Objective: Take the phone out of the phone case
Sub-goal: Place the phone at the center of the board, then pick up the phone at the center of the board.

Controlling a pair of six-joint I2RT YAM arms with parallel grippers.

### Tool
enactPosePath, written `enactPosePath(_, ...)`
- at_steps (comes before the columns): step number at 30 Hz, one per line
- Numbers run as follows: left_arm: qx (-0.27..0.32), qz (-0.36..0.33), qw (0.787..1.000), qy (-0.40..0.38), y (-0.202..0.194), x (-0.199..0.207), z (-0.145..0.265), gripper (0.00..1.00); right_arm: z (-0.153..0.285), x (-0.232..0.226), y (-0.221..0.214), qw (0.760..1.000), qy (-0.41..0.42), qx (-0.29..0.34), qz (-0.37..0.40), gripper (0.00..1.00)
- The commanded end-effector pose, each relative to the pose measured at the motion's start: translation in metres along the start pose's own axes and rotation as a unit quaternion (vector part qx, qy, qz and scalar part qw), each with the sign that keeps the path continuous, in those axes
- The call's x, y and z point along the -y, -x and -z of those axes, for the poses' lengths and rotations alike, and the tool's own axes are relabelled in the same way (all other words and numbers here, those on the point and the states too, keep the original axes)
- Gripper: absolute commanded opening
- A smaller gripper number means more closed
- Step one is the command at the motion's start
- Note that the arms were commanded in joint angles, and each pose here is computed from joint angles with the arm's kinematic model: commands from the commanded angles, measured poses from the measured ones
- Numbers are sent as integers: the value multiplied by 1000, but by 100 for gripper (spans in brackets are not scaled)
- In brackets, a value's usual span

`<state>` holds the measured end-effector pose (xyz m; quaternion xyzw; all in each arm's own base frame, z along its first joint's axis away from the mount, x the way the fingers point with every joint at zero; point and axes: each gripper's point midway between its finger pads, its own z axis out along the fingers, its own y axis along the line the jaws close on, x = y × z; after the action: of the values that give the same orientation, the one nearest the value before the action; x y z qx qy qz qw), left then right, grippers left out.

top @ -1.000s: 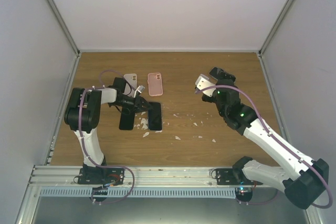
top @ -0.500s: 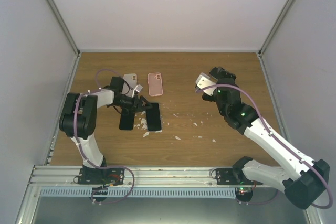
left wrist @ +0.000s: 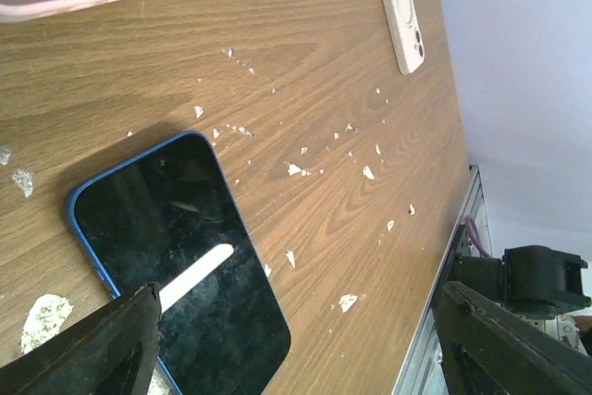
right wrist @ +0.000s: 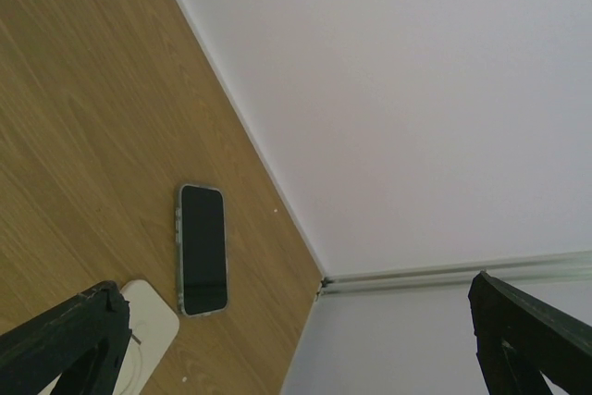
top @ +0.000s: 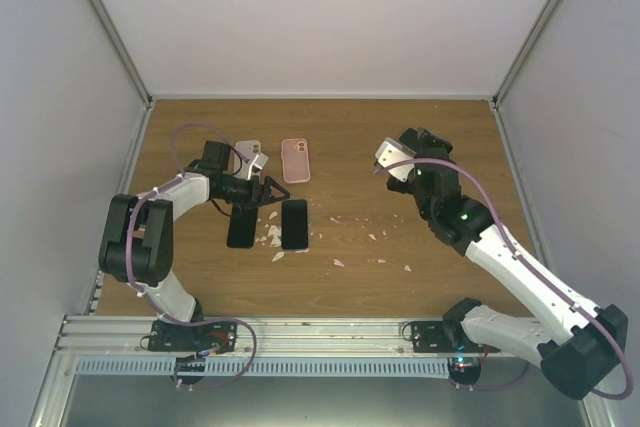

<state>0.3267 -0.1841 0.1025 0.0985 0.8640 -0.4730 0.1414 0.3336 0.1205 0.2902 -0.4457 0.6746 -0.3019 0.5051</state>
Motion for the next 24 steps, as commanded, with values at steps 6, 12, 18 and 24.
enactPosePath(6,44,-66,997,1,14,28,21,83,8,5,-2,998,33,6,-55,100)
enactPosePath(12,63,-102,993,2,14,44,33,84,2,-18,12,991,128,2,-47,100)
enactPosePath(18,80,-133,988,6,18,59,44,84,-8,-48,33,964,261,-6,-41,100)
enactPosePath(24,89,-148,985,7,18,68,51,85,-34,-55,26,953,296,-17,-58,100)
